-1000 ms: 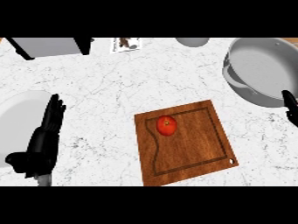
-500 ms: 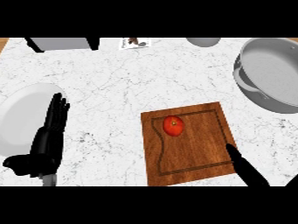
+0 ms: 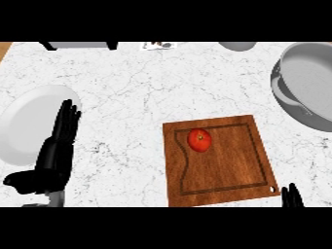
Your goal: Pick the tomato from the cutting board and place it in the pot
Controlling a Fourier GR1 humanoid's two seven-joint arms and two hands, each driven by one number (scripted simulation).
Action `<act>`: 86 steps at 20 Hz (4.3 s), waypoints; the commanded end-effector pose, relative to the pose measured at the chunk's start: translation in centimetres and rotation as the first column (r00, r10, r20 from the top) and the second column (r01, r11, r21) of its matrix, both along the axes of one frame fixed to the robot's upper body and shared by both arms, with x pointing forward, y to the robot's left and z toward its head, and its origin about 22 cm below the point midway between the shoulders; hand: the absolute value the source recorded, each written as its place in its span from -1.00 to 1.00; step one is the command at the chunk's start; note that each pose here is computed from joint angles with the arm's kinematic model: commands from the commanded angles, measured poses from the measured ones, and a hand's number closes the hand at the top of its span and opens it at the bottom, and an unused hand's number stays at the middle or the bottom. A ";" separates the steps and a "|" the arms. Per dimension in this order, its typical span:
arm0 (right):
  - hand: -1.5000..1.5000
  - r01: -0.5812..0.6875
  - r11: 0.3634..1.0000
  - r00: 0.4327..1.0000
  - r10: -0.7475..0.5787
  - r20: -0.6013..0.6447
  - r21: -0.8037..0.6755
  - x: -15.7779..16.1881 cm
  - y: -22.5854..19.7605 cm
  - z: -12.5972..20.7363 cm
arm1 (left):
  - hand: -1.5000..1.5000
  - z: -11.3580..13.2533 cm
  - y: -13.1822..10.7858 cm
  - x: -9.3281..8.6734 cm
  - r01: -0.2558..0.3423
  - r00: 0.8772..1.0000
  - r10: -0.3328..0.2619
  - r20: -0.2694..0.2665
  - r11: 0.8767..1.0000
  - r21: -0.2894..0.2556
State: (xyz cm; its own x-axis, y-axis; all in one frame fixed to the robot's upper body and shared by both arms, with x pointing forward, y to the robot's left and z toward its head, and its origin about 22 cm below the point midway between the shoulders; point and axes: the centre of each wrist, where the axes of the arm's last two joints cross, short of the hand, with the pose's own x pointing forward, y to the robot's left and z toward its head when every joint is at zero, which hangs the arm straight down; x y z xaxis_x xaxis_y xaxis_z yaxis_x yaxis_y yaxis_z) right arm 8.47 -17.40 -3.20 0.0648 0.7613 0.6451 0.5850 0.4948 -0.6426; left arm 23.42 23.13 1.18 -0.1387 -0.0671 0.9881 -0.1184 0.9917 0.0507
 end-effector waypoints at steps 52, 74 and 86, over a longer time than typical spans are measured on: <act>1.00 0.172 0.951 0.890 -0.262 -0.374 -0.256 15.6 10.3 0.8 | 0.00 0.7 -0.2 0.1 0.019 1.000 -0.020 -0.008 1.000 -0.014; 1.00 -0.425 0.808 0.899 0.325 -0.294 -0.408 23.5 2.7 12.2 | 0.00 -1.5 0.2 0.3 0.013 0.999 -0.014 -0.032 1.000 -0.023; 1.00 -0.117 0.900 0.975 0.024 -0.219 -0.419 24.5 -3.0 18.0 | 0.00 -0.7 -0.3 0.5 0.020 1.000 -0.021 -0.023 1.000 -0.013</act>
State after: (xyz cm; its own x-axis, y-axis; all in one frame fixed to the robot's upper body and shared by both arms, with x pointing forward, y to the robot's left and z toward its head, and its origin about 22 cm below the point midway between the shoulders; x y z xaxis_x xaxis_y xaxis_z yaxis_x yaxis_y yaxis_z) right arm 32.19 -17.53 12.94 0.0259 0.9751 0.2202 0.3615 0.1962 -0.9115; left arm 24.03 23.16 0.54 -0.1258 -0.0514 0.9907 -0.0932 0.9949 0.0398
